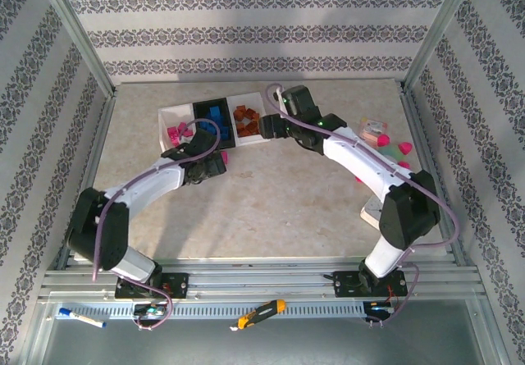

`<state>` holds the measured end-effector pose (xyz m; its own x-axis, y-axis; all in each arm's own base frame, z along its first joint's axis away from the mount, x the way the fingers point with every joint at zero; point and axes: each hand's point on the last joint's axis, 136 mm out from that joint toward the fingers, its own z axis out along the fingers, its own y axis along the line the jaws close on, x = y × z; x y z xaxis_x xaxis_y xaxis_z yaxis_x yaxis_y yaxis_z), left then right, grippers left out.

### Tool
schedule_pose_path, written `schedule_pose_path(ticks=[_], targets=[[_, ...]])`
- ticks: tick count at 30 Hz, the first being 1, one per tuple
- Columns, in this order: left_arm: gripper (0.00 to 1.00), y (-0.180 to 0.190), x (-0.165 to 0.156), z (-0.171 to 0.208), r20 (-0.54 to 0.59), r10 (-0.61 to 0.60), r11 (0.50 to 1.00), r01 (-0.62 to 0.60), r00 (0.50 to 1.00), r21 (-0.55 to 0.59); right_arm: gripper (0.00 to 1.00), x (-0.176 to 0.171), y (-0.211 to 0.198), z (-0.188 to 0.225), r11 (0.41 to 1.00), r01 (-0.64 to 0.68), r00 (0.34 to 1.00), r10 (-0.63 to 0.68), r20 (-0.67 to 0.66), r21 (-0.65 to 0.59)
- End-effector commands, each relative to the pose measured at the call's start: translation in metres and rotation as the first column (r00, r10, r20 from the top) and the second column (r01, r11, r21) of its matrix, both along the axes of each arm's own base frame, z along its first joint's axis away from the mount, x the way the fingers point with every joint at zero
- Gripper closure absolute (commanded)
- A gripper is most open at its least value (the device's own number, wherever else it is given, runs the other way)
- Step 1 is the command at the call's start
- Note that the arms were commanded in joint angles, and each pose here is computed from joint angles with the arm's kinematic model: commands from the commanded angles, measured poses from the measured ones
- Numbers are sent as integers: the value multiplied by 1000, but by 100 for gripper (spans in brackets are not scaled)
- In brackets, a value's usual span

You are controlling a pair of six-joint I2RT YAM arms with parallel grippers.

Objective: Sort the legos into containers by color
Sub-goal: Pick up the lego from the center of the table.

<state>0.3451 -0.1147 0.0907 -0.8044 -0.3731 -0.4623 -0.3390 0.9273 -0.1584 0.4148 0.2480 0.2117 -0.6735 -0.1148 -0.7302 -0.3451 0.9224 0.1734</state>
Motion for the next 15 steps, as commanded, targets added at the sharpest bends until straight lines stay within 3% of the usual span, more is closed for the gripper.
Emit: schedule_pose_path(ticks=[1,8,15], targets=[[13,-7,1,-10,-98,26,999,-29,995,-33,17,-11,-3,-4,1000,4,1000,-4,-1,-9],[22,-15,19,-36,-200,14,1000,-11,980,13,17,-14,-6,-1,1000,9,1000,-9,3,-6],[35,-13,35,-54,-224,56,998,-50,973,32,17,-12,-8,-5,1000,6,1000,-6,-10,-5]])
